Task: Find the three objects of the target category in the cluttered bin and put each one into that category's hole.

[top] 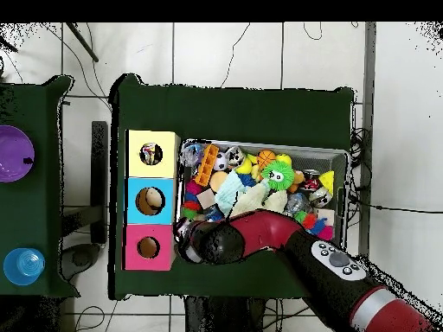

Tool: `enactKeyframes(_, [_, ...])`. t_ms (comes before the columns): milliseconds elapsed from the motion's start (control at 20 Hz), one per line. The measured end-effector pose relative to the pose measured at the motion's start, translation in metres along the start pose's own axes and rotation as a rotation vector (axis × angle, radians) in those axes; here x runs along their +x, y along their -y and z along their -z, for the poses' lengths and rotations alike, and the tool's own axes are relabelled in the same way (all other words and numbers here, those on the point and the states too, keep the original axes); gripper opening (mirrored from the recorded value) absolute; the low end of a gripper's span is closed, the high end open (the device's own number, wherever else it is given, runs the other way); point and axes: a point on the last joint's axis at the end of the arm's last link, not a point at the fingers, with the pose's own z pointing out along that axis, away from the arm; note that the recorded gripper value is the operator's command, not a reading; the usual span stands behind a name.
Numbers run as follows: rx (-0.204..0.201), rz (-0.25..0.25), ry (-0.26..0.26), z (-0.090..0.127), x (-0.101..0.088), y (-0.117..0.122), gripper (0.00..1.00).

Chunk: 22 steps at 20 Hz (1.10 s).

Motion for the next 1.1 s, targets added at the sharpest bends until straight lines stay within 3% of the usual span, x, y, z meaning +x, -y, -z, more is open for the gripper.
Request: enactKeyframes(1100, [-0.006,0.012,0.009,0.0024,-0.0019,-0.0002,1.00])
